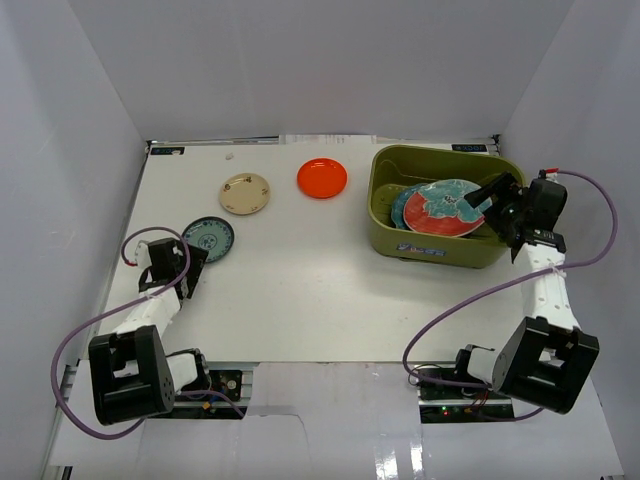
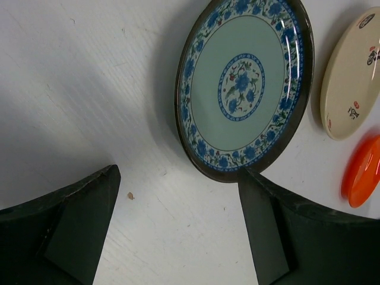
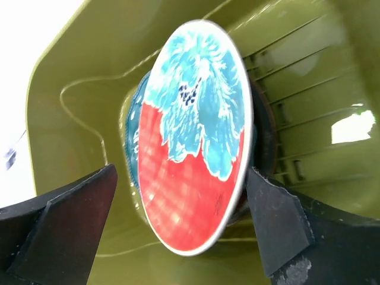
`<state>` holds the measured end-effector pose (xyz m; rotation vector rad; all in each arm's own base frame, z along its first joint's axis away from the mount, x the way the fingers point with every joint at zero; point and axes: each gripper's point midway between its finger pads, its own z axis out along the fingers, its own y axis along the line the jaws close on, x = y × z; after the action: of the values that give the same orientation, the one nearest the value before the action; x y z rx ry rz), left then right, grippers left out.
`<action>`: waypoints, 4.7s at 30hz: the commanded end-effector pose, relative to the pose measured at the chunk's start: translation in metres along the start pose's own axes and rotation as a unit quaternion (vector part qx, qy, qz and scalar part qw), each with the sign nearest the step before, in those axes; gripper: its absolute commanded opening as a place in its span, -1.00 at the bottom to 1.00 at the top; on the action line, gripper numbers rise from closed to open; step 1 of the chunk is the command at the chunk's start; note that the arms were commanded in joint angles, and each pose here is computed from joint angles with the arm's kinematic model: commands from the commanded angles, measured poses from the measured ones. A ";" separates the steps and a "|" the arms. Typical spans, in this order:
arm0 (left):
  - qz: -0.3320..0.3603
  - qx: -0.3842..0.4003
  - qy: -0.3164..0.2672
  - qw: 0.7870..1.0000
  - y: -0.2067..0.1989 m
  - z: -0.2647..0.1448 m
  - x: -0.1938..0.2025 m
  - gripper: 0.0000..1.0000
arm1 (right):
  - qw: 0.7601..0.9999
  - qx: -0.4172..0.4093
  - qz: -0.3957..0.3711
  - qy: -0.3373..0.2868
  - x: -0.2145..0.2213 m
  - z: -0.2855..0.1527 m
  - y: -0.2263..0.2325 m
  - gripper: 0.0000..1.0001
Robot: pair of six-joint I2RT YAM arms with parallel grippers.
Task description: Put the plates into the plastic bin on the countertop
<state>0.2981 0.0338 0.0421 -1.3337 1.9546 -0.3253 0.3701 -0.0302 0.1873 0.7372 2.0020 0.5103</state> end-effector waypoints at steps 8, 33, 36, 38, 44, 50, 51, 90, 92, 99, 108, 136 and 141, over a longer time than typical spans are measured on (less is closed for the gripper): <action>-0.005 -0.023 -0.003 1.000 0.006 0.022 -0.010 0.52 | 0.991 -0.044 -0.079 -0.098 -0.036 -0.069 0.055 1.00; 0.056 0.178 -0.028 0.982 -0.073 -0.060 -0.029 -1.00 | 0.909 -0.159 -0.383 0.036 0.202 0.010 0.306 -0.15; 0.094 0.227 0.000 0.969 -0.090 -0.086 -0.018 -1.00 | 0.866 -0.168 -0.469 0.042 0.219 0.047 0.325 -0.16; 0.116 0.262 0.022 0.958 -0.106 -0.101 -0.012 -1.00 | 0.842 -0.171 -0.509 0.056 0.232 0.071 0.334 -0.16; 0.172 0.285 0.034 0.942 -0.126 -0.112 -0.011 -1.00 | 0.769 -0.214 -0.596 0.086 0.253 0.125 0.332 0.08; 0.182 0.299 0.085 0.933 -0.128 -0.106 0.013 -1.00 | 0.748 -0.207 -0.620 0.116 0.265 0.173 0.303 0.23; 0.183 0.304 0.094 0.930 -0.128 -0.107 0.017 -1.00 | 0.748 -0.203 -0.621 0.117 0.263 0.179 0.300 0.25; 0.197 0.425 0.138 0.873 -0.205 -0.198 0.085 -1.00 | 0.872 -0.133 -0.455 -0.126 0.055 -0.064 0.227 -0.84; 0.200 0.431 0.134 0.870 -0.222 -0.205 0.088 -1.00 | 0.880 -0.078 -0.458 -0.101 0.060 -0.043 0.175 -0.84; 0.238 0.436 0.129 0.858 -0.268 -0.218 0.124 -1.00 | 0.881 -0.027 -0.471 -0.028 0.077 -0.003 0.123 -0.85; 0.281 0.421 0.112 0.855 -0.309 -0.213 0.165 -1.00 | 0.922 -0.031 -0.386 -0.001 0.078 0.006 0.106 0.26; 0.397 0.414 0.167 0.802 -0.415 -0.167 0.358 0.35 | 0.938 -0.237 -0.209 -0.143 0.008 -0.180 0.162 -0.78; 0.397 0.442 0.105 0.798 -0.438 -0.205 0.304 0.75 | 0.937 -0.240 -0.213 -0.135 0.017 -0.179 0.156 -0.69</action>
<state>0.4103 -0.4903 0.2225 0.1502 2.0745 -0.8424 0.2603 0.0809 0.3541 0.0796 1.6493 0.5468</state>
